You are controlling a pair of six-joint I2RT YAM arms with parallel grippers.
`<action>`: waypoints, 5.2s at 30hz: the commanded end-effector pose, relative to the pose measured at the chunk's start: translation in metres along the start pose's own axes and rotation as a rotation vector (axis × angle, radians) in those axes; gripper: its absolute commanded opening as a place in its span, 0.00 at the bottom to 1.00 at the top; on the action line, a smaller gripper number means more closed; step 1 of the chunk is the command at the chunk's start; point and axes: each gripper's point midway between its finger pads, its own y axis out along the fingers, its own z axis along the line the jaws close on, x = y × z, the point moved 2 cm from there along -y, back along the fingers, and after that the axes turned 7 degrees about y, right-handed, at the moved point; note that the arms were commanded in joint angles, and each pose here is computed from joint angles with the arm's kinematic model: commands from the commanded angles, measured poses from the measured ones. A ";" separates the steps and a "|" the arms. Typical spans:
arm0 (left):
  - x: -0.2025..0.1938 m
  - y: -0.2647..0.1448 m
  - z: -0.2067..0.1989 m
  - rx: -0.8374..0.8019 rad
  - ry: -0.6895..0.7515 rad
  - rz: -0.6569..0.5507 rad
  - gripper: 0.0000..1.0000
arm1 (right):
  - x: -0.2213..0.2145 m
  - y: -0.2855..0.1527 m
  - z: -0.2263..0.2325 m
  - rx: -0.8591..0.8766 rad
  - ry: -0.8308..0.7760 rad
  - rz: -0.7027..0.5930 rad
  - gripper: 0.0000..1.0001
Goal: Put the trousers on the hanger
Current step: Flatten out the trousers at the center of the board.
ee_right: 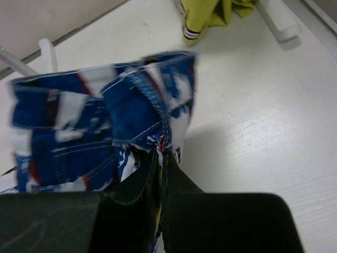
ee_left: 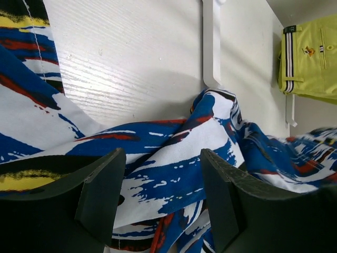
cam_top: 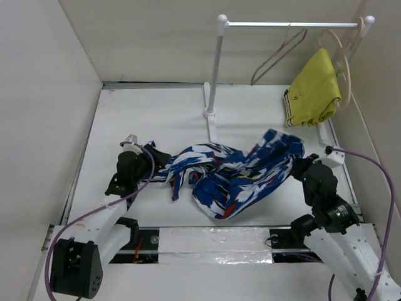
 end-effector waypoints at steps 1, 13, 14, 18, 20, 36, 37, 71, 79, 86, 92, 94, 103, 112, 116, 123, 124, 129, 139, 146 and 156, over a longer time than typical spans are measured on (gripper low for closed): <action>0.016 -0.005 -0.015 -0.048 0.043 -0.048 0.56 | -0.008 -0.004 -0.015 -0.084 0.065 0.036 0.00; 0.031 -0.025 0.003 0.168 0.026 -0.151 0.58 | 0.077 -0.065 -0.021 -0.044 0.171 -0.154 0.43; 0.031 -0.027 0.004 0.181 0.025 -0.150 0.58 | 0.084 -0.070 -0.025 -0.050 0.142 -0.177 0.53; 0.028 -0.033 0.023 0.267 -0.014 -0.183 0.59 | 0.115 -0.083 -0.023 -0.033 0.070 -0.261 0.81; 0.024 -0.036 0.031 0.311 -0.034 -0.180 0.60 | 0.104 -0.070 0.001 0.054 -0.048 -0.176 0.79; 0.009 -0.064 0.079 0.604 -0.201 -0.250 0.60 | -0.104 -0.007 0.102 0.483 -0.402 0.472 0.44; 0.008 -0.063 0.080 0.617 -0.202 -0.239 0.60 | -0.107 -0.004 0.096 0.448 -0.406 0.472 0.53; 0.105 -0.035 0.000 0.361 -0.206 -0.472 0.00 | -0.178 -0.011 0.051 0.208 -0.430 0.743 0.65; 0.163 -0.068 -0.051 0.192 -0.269 -0.667 0.00 | -0.172 0.018 0.038 0.012 -0.485 0.630 0.39; 0.195 -0.099 -0.066 0.157 -0.282 -0.816 0.00 | -0.106 0.025 0.058 -0.022 -0.482 0.405 0.00; 0.211 -0.073 -0.063 0.212 -0.291 -0.853 0.00 | -0.037 0.071 0.079 -0.012 -0.456 0.206 0.00; 0.221 -0.060 -0.057 0.296 -0.275 -0.867 0.00 | -0.023 0.104 0.080 -0.044 -0.444 0.138 0.00; 0.240 -0.005 -0.033 0.523 -0.196 -0.876 0.00 | 0.010 0.235 0.103 -0.073 -0.387 -0.033 0.02; 0.230 0.025 -0.012 0.599 -0.143 -0.795 0.11 | 0.010 0.258 0.119 -0.055 -0.371 -0.004 0.52; 0.234 0.033 -0.009 0.628 -0.107 -0.770 0.26 | -0.033 0.210 0.120 0.074 -0.356 0.112 0.44; 0.181 0.037 0.013 0.650 -0.116 -0.618 0.20 | -0.094 0.104 0.163 0.431 -0.332 0.225 0.00; 0.171 0.037 0.019 0.650 -0.131 -0.604 0.19 | -0.098 0.093 0.168 0.460 -0.337 0.231 0.00; 0.121 0.036 0.070 0.760 -0.118 -0.476 0.22 | -0.109 0.050 0.185 0.611 -0.347 0.253 0.00; 0.124 0.096 0.114 0.953 -0.022 -0.192 0.34 | -0.116 0.040 0.180 0.676 -0.355 0.259 0.07; 0.112 0.098 0.124 0.995 0.013 -0.080 0.33 | -0.104 0.033 0.179 0.692 -0.329 0.223 0.13; 0.095 0.085 0.142 1.080 0.120 0.065 0.33 | -0.093 0.026 0.179 0.702 -0.315 0.206 0.16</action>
